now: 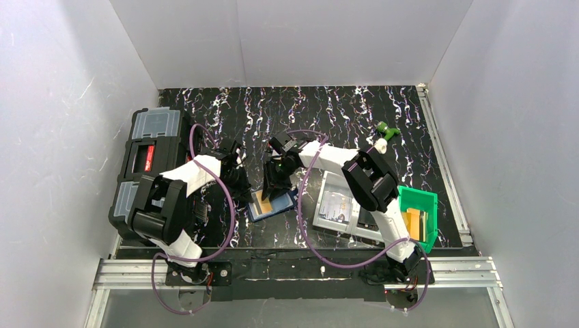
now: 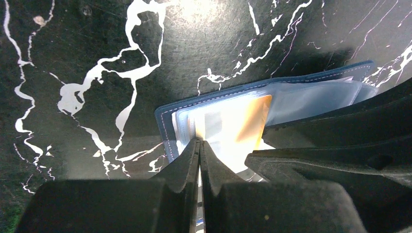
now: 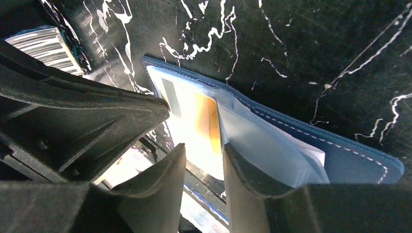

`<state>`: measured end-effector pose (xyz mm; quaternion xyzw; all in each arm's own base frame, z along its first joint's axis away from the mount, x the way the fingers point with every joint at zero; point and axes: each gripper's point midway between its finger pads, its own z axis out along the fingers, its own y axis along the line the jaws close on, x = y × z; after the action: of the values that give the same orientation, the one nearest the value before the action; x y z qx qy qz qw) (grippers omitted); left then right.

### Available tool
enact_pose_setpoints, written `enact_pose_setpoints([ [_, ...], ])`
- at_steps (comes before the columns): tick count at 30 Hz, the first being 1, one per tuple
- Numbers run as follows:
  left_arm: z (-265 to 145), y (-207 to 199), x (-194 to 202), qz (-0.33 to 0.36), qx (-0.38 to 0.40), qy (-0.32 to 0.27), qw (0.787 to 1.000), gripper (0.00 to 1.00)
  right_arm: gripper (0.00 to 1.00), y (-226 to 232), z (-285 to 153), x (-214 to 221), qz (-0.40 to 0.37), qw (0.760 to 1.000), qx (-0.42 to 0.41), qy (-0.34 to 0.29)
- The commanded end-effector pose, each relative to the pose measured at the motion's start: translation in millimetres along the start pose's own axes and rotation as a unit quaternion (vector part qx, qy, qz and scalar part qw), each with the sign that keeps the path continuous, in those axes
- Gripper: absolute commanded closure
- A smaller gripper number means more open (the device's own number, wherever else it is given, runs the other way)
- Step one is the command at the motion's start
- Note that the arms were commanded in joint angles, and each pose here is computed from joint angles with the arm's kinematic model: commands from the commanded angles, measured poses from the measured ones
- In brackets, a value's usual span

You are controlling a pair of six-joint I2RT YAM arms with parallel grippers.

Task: Take the credit cards out of the card holder
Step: Remove the credit card from the card holder.

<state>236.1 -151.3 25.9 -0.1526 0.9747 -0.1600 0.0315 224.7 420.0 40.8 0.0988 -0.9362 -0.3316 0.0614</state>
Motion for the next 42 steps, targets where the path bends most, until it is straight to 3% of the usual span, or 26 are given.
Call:
enact_pose_setpoints([
  [1, 20, 21, 15, -0.016, -0.036, 0.031, 0.999, 1.00, 0.58, -5, 6, 2, 0.017, 0.999, -0.025, 0.015],
  [17, 31, 23, 24, -0.046, -0.061, 0.034, 0.996, 1.00, 0.61, 1, 5, 4, 0.060, 0.989, -0.129, 0.036],
  [28, 33, 38, 31, -0.051, -0.091, 0.036, 0.994, 1.00, 0.69, 30, -13, -1, 0.034, 0.979, -0.199, 0.026],
  [42, 28, 15, 27, -0.029, -0.030, 0.034, 0.999, 1.00, 0.78, 43, -9, -2, 0.018, 0.976, -0.215, 0.033],
])
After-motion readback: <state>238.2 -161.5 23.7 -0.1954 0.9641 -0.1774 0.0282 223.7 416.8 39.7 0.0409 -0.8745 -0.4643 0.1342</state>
